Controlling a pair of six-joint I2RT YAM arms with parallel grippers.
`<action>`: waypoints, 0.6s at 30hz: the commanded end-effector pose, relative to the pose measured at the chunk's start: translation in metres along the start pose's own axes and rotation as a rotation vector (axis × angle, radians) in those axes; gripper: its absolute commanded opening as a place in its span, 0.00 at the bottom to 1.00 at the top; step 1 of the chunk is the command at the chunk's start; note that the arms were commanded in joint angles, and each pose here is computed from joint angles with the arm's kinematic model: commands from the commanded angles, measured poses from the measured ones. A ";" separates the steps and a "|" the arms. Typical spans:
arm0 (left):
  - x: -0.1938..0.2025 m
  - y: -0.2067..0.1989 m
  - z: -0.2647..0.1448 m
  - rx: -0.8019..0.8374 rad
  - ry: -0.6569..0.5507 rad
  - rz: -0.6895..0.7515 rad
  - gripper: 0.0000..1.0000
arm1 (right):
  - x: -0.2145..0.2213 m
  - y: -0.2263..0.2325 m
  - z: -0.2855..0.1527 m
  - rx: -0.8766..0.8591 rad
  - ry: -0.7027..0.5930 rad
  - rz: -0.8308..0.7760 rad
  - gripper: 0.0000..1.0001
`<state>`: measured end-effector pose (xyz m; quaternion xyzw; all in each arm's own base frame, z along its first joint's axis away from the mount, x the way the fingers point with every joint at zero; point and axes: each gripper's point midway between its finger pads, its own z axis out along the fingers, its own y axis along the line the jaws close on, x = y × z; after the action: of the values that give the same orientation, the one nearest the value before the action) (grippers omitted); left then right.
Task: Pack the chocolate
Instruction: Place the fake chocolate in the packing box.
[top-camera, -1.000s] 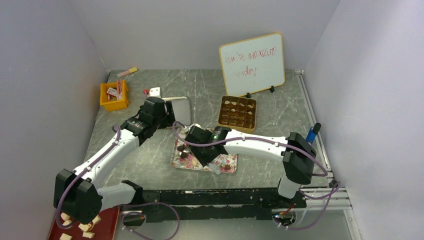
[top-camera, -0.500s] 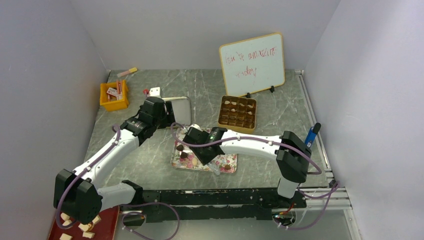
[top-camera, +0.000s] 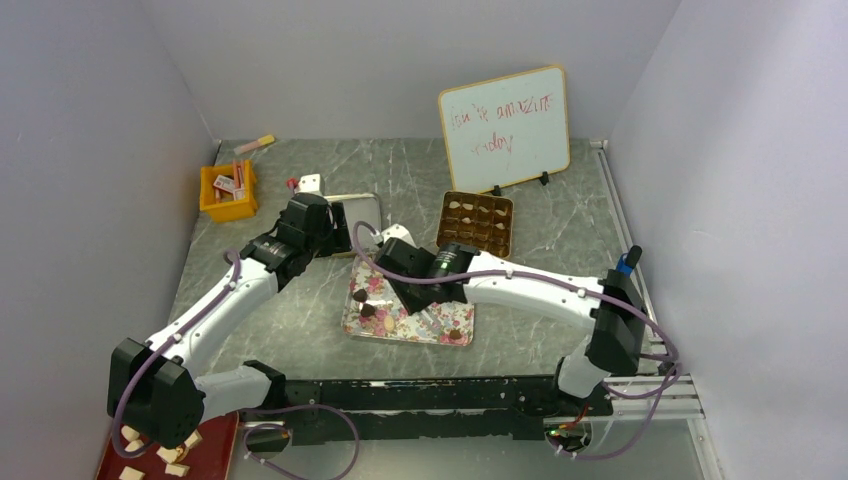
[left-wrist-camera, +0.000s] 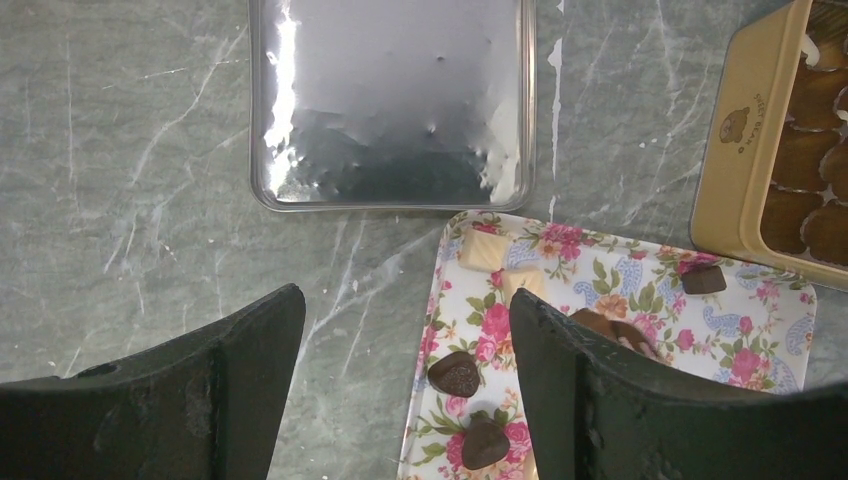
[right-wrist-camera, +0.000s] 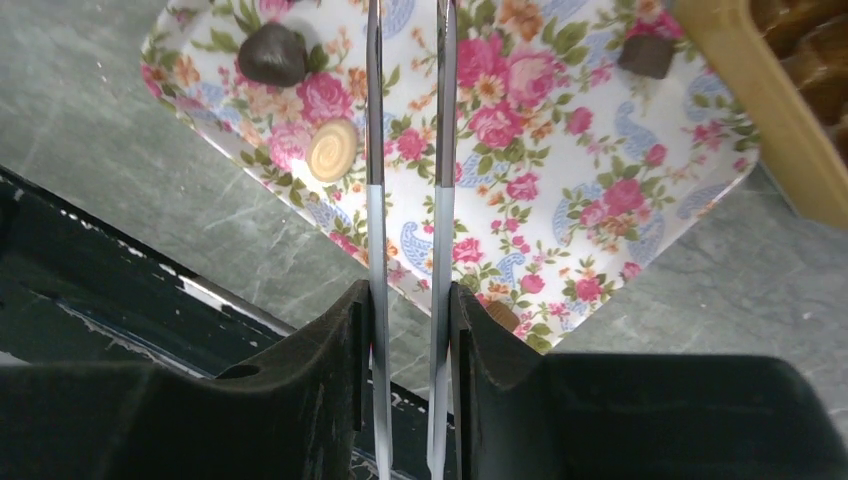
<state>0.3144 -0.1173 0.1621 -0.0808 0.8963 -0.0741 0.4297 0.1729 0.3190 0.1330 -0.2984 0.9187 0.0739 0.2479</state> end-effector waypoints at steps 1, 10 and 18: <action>-0.005 -0.005 0.000 0.026 -0.017 -0.019 0.79 | -0.039 -0.027 -0.042 0.064 -0.145 0.089 0.00; -0.003 -0.008 0.005 0.034 -0.007 -0.008 0.79 | -0.058 -0.111 -0.047 0.174 -0.197 0.225 0.00; -0.004 -0.008 0.007 0.032 -0.005 0.005 0.79 | -0.059 -0.152 -0.022 0.209 -0.168 0.264 0.00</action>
<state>0.3163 -0.1223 0.1546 -0.0736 0.9014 -0.0790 0.4192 0.2782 0.2191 0.1807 -0.1371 0.9365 0.0244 0.3217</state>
